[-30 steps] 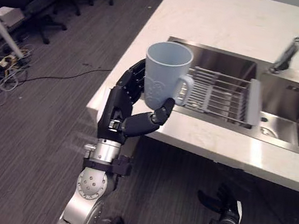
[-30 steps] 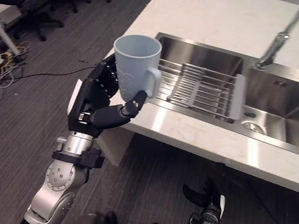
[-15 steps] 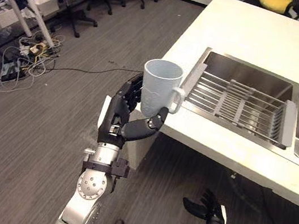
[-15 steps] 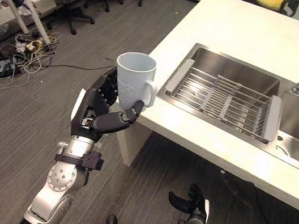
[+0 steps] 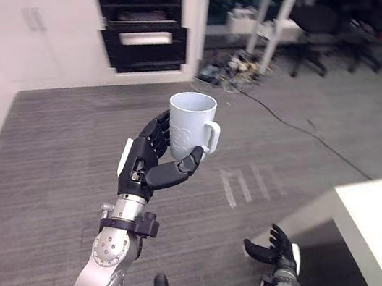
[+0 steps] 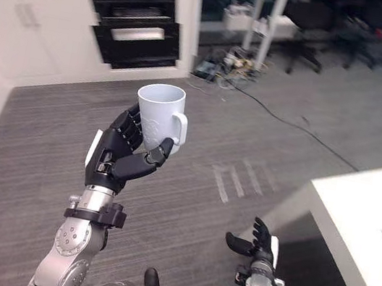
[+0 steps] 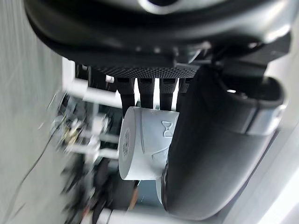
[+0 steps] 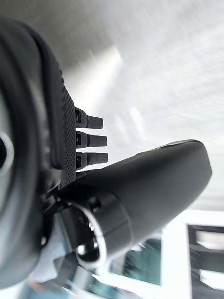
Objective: Walk over to the sink, pick up the cup, carry it to the dishwasher, place the cup inside the dishwasher, then close the dishwasher door
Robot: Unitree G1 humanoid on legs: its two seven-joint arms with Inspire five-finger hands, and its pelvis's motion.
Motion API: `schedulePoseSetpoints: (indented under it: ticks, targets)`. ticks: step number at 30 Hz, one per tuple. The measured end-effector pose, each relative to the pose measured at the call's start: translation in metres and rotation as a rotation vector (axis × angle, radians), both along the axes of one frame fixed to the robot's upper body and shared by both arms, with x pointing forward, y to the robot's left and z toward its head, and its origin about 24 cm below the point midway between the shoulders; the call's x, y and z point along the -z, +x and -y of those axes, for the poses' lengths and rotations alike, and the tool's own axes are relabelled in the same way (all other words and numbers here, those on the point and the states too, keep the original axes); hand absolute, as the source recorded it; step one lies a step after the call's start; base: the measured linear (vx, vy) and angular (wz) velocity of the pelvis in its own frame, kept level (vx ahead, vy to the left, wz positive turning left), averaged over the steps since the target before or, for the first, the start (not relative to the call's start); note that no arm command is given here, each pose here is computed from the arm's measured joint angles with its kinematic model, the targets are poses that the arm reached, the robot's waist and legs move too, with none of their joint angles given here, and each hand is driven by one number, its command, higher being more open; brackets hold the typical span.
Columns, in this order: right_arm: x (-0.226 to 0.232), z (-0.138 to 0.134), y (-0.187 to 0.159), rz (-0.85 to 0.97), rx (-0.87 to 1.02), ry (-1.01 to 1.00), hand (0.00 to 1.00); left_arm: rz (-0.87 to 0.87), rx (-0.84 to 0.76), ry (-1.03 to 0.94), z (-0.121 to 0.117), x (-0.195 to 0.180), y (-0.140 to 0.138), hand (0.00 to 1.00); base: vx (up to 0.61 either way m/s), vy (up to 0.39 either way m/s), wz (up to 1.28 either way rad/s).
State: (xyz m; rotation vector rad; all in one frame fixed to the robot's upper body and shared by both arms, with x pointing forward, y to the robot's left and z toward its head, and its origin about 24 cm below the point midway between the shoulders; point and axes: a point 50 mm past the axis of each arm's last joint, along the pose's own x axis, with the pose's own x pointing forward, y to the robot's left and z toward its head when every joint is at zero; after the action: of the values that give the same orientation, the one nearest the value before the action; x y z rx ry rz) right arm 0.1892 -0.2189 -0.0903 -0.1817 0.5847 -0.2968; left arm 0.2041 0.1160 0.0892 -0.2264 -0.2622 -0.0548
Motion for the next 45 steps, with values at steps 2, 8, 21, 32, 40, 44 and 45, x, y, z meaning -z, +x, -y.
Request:
schedulePoseSetpoints:
  ticks: [2,8,21,32,40,44,45]
  targets:
    - [-0.006,-0.004,0.001,0.037,-0.015,-0.007,0.90,0.000,0.032,0.021,0.003,0.001,0.000,0.30,0.20,0.006,1.06]
    - [0.002,-0.002,-0.023,-0.024,-0.009,-0.005,0.90,-0.007,0.101,0.044,0.011,0.004,-0.001,0.30,0.18,-0.125,0.70]
    - [0.015,0.005,-0.054,-0.123,-0.017,-0.029,0.90,-0.034,0.100,0.023,0.008,0.011,0.001,0.30,0.03,-0.053,-0.07]
    - [0.010,0.002,-0.035,-0.081,0.039,-0.038,0.90,-0.172,-0.056,-0.055,-0.009,0.035,0.009,0.30,0.00,-0.042,0.26]
    - [0.000,-0.004,-0.012,-0.015,0.013,-0.038,0.90,-0.148,-0.184,-0.071,-0.033,0.027,-0.012,0.30,0.06,0.156,0.56]
    - [0.004,-0.011,-0.015,-0.026,0.010,-0.012,0.90,-0.140,-0.171,-0.052,-0.033,0.026,-0.011,0.30,0.32,0.101,0.71]
    - [0.004,-0.009,-0.016,-0.027,0.016,-0.017,0.90,-0.140,-0.153,-0.044,-0.030,0.026,-0.009,0.30,0.46,0.016,0.90]
